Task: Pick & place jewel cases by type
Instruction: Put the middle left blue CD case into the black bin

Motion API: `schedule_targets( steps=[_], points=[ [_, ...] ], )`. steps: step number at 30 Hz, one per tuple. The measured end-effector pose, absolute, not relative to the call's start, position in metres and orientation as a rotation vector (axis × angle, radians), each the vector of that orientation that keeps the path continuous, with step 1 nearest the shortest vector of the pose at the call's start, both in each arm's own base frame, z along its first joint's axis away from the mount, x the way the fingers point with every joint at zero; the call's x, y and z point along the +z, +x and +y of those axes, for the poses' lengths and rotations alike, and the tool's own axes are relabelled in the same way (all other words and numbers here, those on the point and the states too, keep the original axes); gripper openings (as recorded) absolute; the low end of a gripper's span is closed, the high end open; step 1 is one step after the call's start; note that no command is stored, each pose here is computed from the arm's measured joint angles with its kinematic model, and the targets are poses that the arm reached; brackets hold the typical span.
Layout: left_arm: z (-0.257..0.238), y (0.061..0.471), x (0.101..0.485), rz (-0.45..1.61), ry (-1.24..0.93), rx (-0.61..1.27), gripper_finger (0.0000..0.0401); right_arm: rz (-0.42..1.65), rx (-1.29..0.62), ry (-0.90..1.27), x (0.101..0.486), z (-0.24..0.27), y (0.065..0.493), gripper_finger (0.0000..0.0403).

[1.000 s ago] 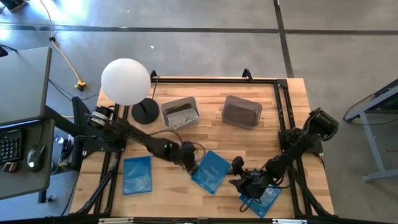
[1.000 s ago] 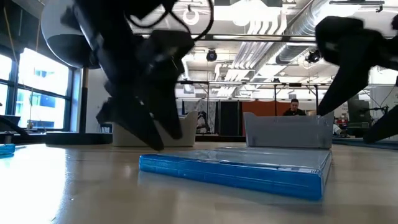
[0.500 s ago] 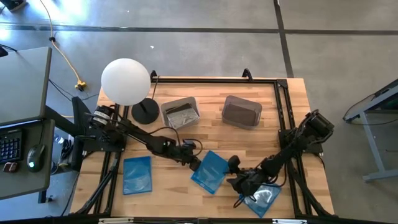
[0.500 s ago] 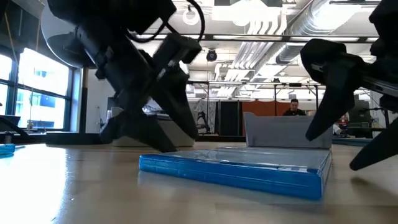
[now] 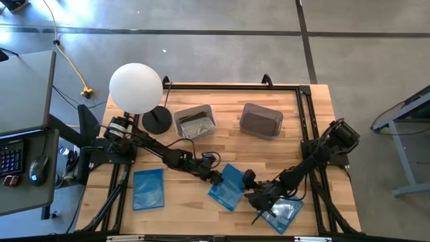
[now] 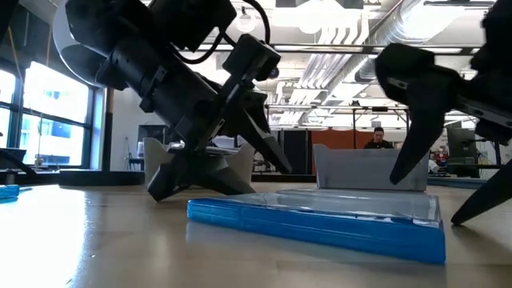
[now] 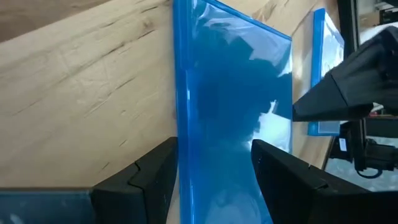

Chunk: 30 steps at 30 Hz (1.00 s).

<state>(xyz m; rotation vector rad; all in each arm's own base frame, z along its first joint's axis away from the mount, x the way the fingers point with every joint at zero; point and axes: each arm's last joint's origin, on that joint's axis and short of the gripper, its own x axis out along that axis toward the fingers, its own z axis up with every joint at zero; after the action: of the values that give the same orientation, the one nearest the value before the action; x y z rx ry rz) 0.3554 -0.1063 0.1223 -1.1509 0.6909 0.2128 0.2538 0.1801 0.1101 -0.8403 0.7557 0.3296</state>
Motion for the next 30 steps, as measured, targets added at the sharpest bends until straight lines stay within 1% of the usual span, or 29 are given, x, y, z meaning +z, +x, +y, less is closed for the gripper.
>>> schedule_targets(
  steps=[6, 10, 13, 17, 23, 26, 30],
  points=[
    [-0.107, 0.356, 0.123, 0.704, -1.146, 0.224, 0.0204, 0.891, 0.397, -0.834, 0.125, 0.175, 0.271, 0.0201],
    [-0.107, 0.357, 0.123, 0.694, -1.146, 0.225, 0.0204, 0.911, 0.4, -0.852, 0.128, 0.172, 0.275, 0.0201],
    [-0.107, 0.357, 0.124, 0.683, -1.157, 0.22, 0.0204, 0.919, 0.366, -0.878, 0.124, 0.171, 0.276, 0.0201],
    [-0.107, 0.357, 0.124, 0.68, -1.179, 0.225, 0.0204, 0.895, 0.295, -0.985, 0.117, 0.174, 0.279, 0.0201],
    [-0.108, 0.358, 0.123, 0.69, -1.182, 0.195, 0.0204, 0.804, 0.127, -1.151, 0.122, 0.184, 0.276, 0.0201],
    [-0.109, 0.361, 0.124, 0.667, -1.165, 0.163, 0.0204, 0.792, 0.145, -1.164, 0.122, 0.189, 0.273, 0.0201],
    [-0.109, 0.365, 0.125, 0.594, -1.118, 0.119, 0.0204, 0.807, 0.206, -1.083, 0.12, 0.191, 0.271, 0.0201]
  ],
)
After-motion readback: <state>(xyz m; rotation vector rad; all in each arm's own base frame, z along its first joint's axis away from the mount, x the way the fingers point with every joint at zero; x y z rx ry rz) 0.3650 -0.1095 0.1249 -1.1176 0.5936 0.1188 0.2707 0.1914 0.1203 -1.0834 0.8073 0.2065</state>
